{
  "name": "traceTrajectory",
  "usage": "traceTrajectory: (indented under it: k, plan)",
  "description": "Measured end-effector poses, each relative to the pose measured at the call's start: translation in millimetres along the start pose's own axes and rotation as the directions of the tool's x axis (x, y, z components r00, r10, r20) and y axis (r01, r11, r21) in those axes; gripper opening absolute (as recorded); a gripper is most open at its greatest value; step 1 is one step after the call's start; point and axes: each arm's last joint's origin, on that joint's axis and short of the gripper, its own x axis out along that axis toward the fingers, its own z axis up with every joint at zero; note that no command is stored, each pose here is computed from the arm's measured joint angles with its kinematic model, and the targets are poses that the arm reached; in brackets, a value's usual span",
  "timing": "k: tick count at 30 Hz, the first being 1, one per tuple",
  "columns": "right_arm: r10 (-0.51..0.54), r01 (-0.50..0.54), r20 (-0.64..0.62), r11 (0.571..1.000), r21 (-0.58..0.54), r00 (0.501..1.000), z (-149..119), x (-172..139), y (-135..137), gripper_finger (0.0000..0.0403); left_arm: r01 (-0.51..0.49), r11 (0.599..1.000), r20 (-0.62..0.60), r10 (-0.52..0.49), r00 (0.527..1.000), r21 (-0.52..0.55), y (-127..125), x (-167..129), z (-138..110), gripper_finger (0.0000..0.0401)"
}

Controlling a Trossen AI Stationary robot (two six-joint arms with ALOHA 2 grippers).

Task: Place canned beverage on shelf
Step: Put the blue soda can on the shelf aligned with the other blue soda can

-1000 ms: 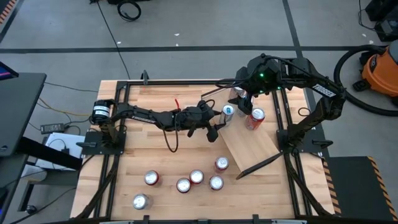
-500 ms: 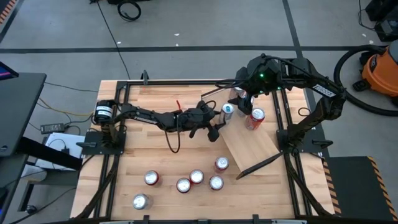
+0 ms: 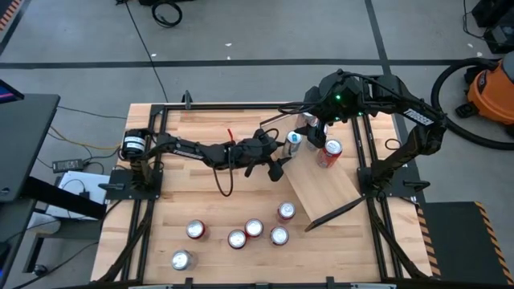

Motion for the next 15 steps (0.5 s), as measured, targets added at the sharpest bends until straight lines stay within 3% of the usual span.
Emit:
traceTrajectory:
  k: [15]
  plan:
    - [0.002,-0.002,0.0,1.0,0.0,1.0,-0.1,-0.1,0.6,0.0348,0.019,1.0,-0.005,-0.019,1.0,-0.002,-0.8,-0.1,-0.3,0.0295]
